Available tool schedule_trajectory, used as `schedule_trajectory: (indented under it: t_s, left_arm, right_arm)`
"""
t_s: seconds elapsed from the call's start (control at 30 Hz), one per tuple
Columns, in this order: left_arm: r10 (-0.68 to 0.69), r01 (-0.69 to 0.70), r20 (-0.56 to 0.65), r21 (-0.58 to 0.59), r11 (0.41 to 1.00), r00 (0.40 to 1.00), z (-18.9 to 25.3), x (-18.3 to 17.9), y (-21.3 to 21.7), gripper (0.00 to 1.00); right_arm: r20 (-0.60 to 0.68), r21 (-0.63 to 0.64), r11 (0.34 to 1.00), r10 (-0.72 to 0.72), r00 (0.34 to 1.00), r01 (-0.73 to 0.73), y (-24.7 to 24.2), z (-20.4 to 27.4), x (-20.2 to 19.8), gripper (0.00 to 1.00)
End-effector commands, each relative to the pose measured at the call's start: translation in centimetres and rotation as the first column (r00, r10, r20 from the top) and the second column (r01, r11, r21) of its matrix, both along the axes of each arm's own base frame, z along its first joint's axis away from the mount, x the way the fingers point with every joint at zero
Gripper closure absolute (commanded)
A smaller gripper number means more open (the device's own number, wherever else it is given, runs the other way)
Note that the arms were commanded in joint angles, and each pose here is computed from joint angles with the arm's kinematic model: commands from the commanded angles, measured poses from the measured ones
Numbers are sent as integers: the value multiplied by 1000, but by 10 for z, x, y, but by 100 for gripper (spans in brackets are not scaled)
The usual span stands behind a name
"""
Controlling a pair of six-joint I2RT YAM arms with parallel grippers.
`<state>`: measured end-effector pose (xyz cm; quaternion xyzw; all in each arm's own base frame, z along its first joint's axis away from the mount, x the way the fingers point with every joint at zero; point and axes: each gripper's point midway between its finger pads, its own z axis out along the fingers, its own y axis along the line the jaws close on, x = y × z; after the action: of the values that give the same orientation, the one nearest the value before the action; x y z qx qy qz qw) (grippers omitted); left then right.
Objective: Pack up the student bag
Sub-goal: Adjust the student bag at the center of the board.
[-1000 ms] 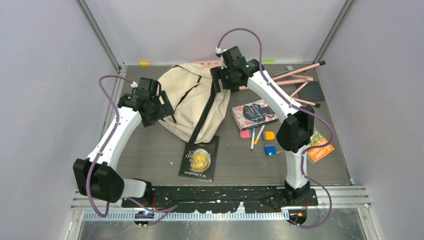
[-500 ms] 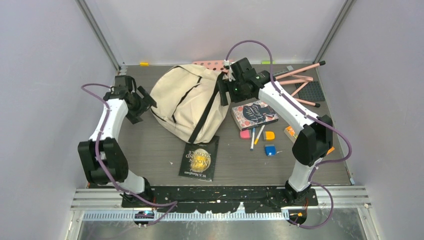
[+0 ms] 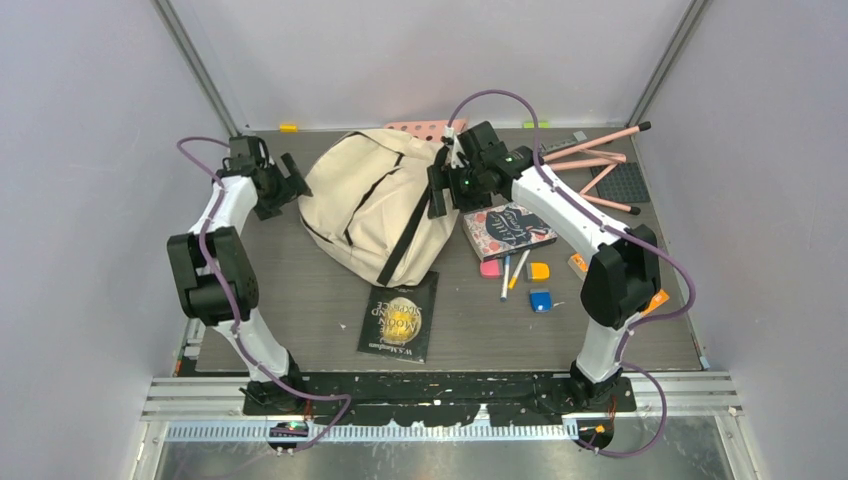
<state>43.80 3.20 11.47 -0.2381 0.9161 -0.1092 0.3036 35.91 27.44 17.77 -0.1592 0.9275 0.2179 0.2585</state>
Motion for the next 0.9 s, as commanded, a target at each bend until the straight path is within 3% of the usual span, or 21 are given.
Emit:
schedule_trajectory:
  t_s: [0.0,0.1,0.2,0.27,0.3,0.37,0.43,0.6,0.87]
  left_arm:
    - [-85,83,72,24,996,994,1,30,2,6]
    - [-97,97,94,3,995,991,-5,42,-1,10]
    - [-125,131,115,-51,990,985,-8,52,-11,25]
    - [-138,148,120,-76,986,983,-11,57,-15,46]
    - [-139,150,123,-85,985,983,-11,59,-16,57]
    - [-141,153,130,-88,984,981,-7,58,-17,81]
    - [-127,136,128,-69,988,984,0,51,-14,97]
    - [-12,12,120,0,1000,993,27,7,-1,100]
    - [117,-110,69,-100,989,991,51,-99,-38,100]
  right_arm:
    - [13,101,995,-23,1000,21,21,16,19,13]
    - [-9,96,995,-37,999,38,23,8,23,13]
    - [-19,89,995,-52,998,54,23,2,28,23]
    - [-15,85,995,-58,998,59,23,1,32,43]
    - [-5,86,994,-61,998,61,24,3,36,61]
    - [21,83,994,-71,997,69,24,9,44,84]
    - [71,82,993,-93,993,87,24,21,54,95]
    - [240,103,987,-145,960,123,18,62,79,99]
    - [455,168,979,-182,871,117,21,113,113,99]
